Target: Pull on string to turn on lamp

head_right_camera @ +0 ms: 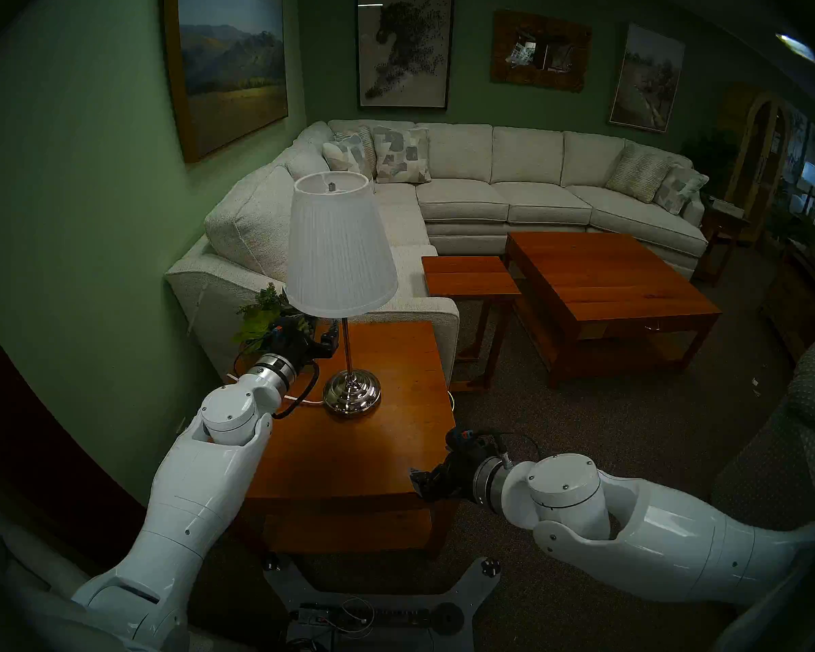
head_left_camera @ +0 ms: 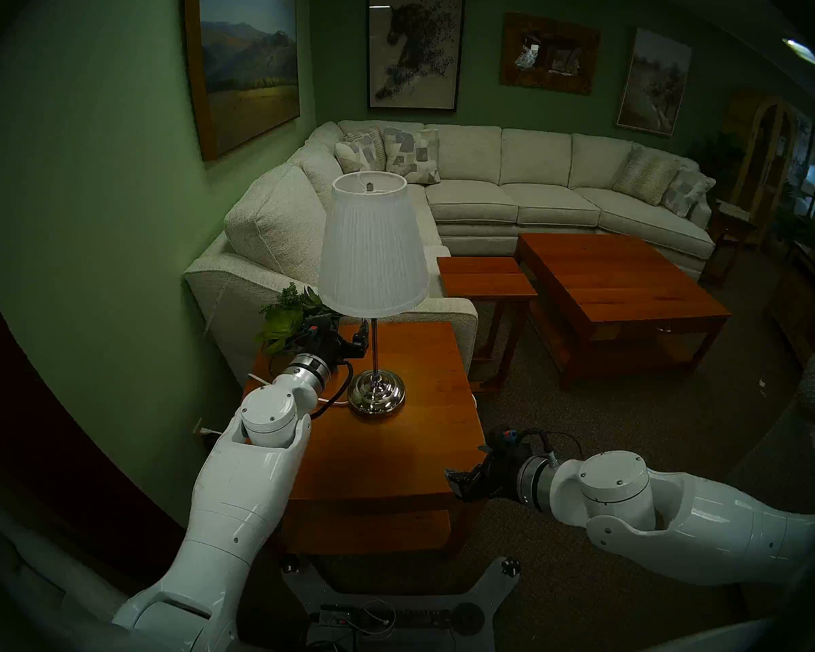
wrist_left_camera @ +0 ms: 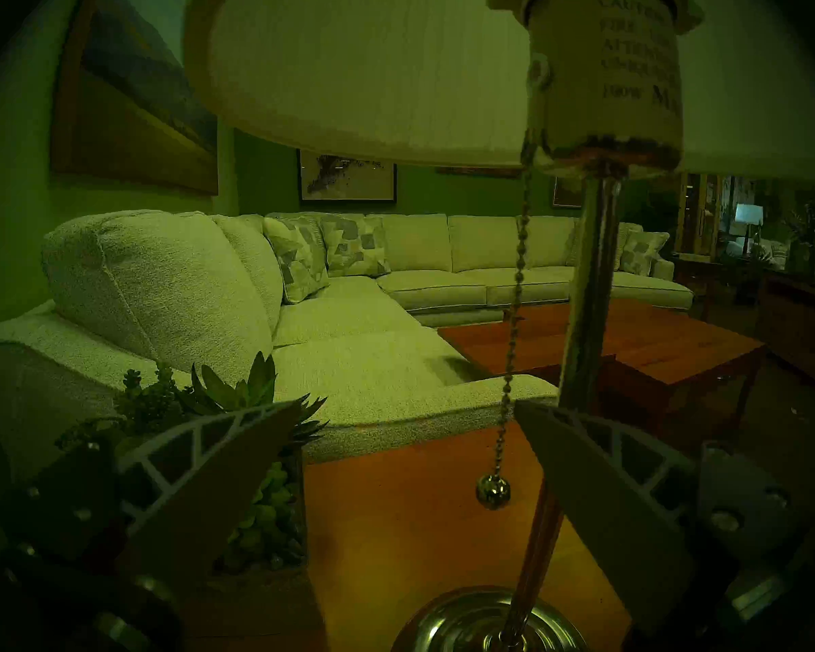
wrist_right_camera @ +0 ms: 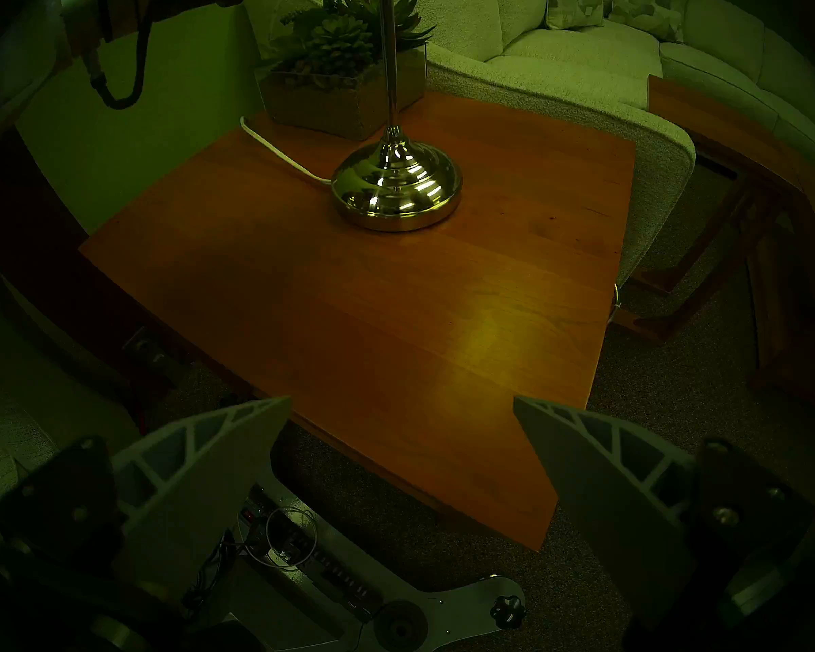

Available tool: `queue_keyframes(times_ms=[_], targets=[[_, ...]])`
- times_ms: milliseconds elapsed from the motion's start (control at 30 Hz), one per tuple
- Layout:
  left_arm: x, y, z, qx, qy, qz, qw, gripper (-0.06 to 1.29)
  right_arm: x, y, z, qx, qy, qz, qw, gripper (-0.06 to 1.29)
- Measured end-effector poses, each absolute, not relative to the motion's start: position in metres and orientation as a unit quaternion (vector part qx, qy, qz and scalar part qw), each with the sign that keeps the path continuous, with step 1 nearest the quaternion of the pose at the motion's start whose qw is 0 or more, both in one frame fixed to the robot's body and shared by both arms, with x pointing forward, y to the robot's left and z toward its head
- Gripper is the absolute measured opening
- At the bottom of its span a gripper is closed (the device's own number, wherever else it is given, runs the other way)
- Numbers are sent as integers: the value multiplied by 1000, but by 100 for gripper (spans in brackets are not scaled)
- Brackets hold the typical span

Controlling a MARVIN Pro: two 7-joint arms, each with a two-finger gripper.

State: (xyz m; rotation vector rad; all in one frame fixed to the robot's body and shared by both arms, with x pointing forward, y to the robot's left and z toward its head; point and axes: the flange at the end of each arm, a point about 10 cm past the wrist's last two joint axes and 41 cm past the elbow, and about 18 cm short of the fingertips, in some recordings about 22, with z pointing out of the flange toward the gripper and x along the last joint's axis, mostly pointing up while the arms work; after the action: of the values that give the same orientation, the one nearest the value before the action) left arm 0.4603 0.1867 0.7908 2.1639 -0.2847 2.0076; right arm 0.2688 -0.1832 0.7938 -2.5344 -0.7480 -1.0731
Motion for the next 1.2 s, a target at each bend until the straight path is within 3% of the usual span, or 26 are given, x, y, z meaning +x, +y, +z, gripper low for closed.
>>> queue_keyframes(times_ms=[533,567,633,667,733,833,900,1000,1133,1200], targets=[[476,181,773,728,-97,672,92,122,269,-183,794,-879,-260,-372,144,124],[477,181,774,727,-98,674,92,118,269,-183,794,-879,-260,-372,144,124],[478,179,776,722,-100,678,92,89,269,-183,794,-879,-260,-372,144,124],[479,179,778,720,-101,681,92,83,269,-183,794,-879,-260,-372,144,124],[480,178,780,716,-102,684,92,92,269,-183,794,-879,-260,-372,144,124],[482,176,782,711,-104,689,92,88,269,-183,794,-879,-260,-372,144,124],[482,175,784,708,-106,692,92,59,269,-183,794,-879,-260,-372,144,124],[482,175,785,705,-108,695,92,42,269,-183,794,-879,-260,-372,144,124],[481,174,787,703,-111,697,95,-1,269,-183,794,-879,-260,-372,144,124],[480,173,787,703,-113,696,97,-2,269,-183,794,-879,-260,-372,144,124]])
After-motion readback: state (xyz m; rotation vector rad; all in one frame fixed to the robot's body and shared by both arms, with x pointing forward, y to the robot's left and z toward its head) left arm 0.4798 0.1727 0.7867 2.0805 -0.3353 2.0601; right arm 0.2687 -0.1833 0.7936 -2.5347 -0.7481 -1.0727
